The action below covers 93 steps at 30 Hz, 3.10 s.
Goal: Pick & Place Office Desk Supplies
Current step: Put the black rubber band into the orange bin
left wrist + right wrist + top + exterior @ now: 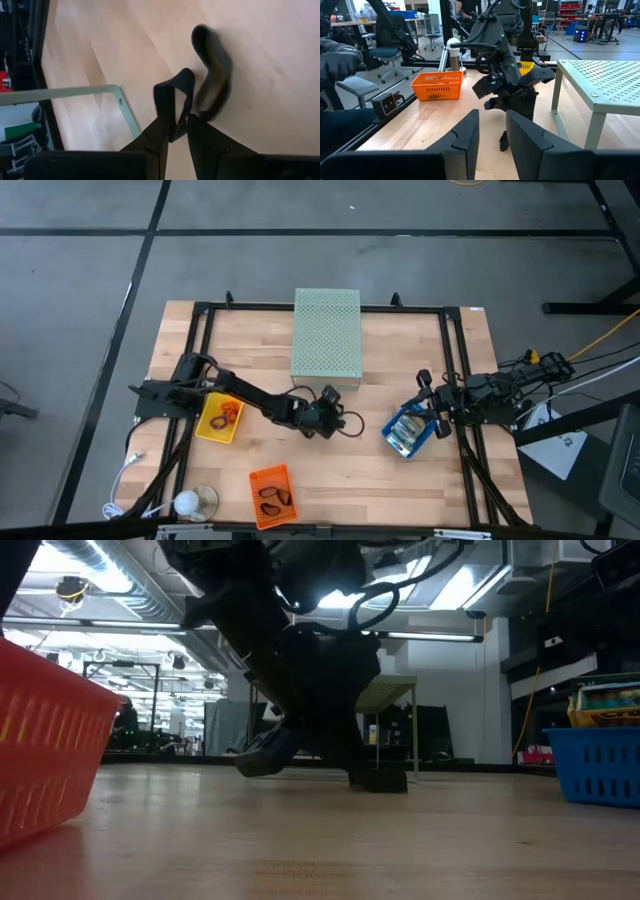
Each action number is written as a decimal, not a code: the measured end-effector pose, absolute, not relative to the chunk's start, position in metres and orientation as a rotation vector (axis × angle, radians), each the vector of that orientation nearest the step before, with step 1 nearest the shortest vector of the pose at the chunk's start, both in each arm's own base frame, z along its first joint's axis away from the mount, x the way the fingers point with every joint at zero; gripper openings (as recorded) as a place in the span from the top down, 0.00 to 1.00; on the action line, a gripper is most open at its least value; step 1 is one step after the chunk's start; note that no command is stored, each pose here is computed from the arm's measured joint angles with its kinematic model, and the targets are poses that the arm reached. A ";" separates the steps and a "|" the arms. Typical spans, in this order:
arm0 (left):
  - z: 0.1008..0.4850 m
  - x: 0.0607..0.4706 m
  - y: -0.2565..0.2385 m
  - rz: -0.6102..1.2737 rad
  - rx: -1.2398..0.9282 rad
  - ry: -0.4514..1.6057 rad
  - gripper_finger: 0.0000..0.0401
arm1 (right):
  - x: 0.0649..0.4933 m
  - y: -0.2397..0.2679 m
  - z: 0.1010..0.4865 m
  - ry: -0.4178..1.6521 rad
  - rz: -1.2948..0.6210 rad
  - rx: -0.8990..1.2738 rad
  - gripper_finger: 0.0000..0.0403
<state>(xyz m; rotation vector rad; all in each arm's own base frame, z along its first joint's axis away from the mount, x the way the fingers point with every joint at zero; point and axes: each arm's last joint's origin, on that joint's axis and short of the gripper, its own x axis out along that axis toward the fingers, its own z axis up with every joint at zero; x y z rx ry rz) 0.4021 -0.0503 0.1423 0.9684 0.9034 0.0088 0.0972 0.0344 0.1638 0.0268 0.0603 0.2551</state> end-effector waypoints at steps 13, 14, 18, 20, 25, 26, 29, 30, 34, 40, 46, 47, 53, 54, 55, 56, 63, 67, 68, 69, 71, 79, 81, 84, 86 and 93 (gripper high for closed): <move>0.137 0.402 -0.030 -0.065 0.854 0.933 0.84 | 0.097 0.034 0.164 0.061 0.255 0.027 0.76; 0.136 0.402 -0.029 -0.065 0.851 0.939 0.84 | 0.097 0.034 0.164 0.060 0.255 0.028 0.76; 0.134 0.402 -0.028 -0.069 0.850 0.954 0.86 | 0.097 0.034 0.164 0.061 0.255 0.030 0.76; 0.134 0.401 -0.028 -0.058 0.856 0.960 0.89 | 0.097 0.034 0.164 0.061 0.255 0.030 0.76; 0.132 0.400 -0.026 0.045 0.774 0.982 0.99 | 0.097 0.034 0.164 0.061 0.255 0.030 0.76; 0.132 0.400 -0.026 0.055 0.766 0.983 0.99 | 0.097 0.034 0.164 0.061 0.255 0.030 0.76; 0.132 0.400 -0.026 0.085 0.776 0.989 0.99 | 0.097 0.034 0.164 0.061 0.255 0.030 0.76; 0.132 0.399 -0.027 0.097 0.784 0.994 0.99 | 0.097 0.034 0.164 0.061 0.255 0.030 0.76; 0.140 0.397 -0.032 0.136 0.798 0.984 0.99 | 0.097 0.034 0.164 0.061 0.255 0.030 0.76; 0.164 0.383 -0.048 0.196 0.814 0.992 0.99 | 0.097 0.034 0.164 0.063 0.256 0.029 0.76; 0.191 0.356 -0.074 0.104 0.720 1.016 1.00 | 0.097 0.035 0.164 0.064 0.259 0.030 0.76; 0.195 0.351 -0.081 0.055 0.686 1.018 1.00 | 0.097 0.035 0.164 0.064 0.259 0.030 0.76; 0.229 0.313 -0.130 -0.258 0.412 0.986 1.00 | 0.097 0.035 0.164 0.064 0.258 0.030 0.76; 0.235 0.307 -0.139 -0.303 0.356 0.973 1.00 | 0.097 0.034 0.164 0.064 0.258 0.030 0.76; 0.241 0.300 -0.147 -0.340 0.308 0.956 1.00 | 0.097 0.034 0.164 0.064 0.258 0.030 0.76; 0.247 0.293 -0.155 -0.368 0.270 0.947 1.00 | 0.097 0.035 0.164 0.064 0.258 0.030 0.76; 0.274 0.251 -0.194 -0.474 0.122 0.899 1.00 | 0.097 0.035 0.164 0.064 0.258 0.034 0.76; 0.268 0.246 -0.200 -0.483 0.119 0.938 1.00 | 0.097 0.034 0.164 0.064 0.255 0.029 0.76; 0.265 0.248 -0.200 -0.475 0.123 0.952 1.00 | 0.097 0.034 0.164 0.064 0.255 0.029 0.76; 0.260 0.249 -0.199 -0.468 0.126 0.966 1.00 | 0.097 0.034 0.164 0.064 0.253 0.028 0.76; 0.251 0.254 -0.198 -0.450 0.132 1.003 1.00 | 0.097 0.034 0.164 0.063 0.248 0.026 0.76; 0.225 0.267 -0.200 -0.479 0.102 1.107 1.00 | 0.097 0.034 0.164 0.063 0.248 0.022 0.76; 0.222 0.269 -0.200 -0.440 0.097 1.110 0.99 | 0.097 0.034 0.164 0.063 0.248 0.022 0.76; 0.220 0.270 -0.200 -0.416 0.088 1.114 0.93 | 0.097 0.034 0.164 0.063 0.248 0.022 0.76; 0.220 0.270 -0.199 -0.401 0.090 1.110 0.88 | 0.097 0.034 0.164 0.063 0.248 0.022 0.76; 0.221 0.270 -0.199 -0.394 0.075 1.112 0.69 | 0.097 0.034 0.164 0.063 0.248 0.023 0.76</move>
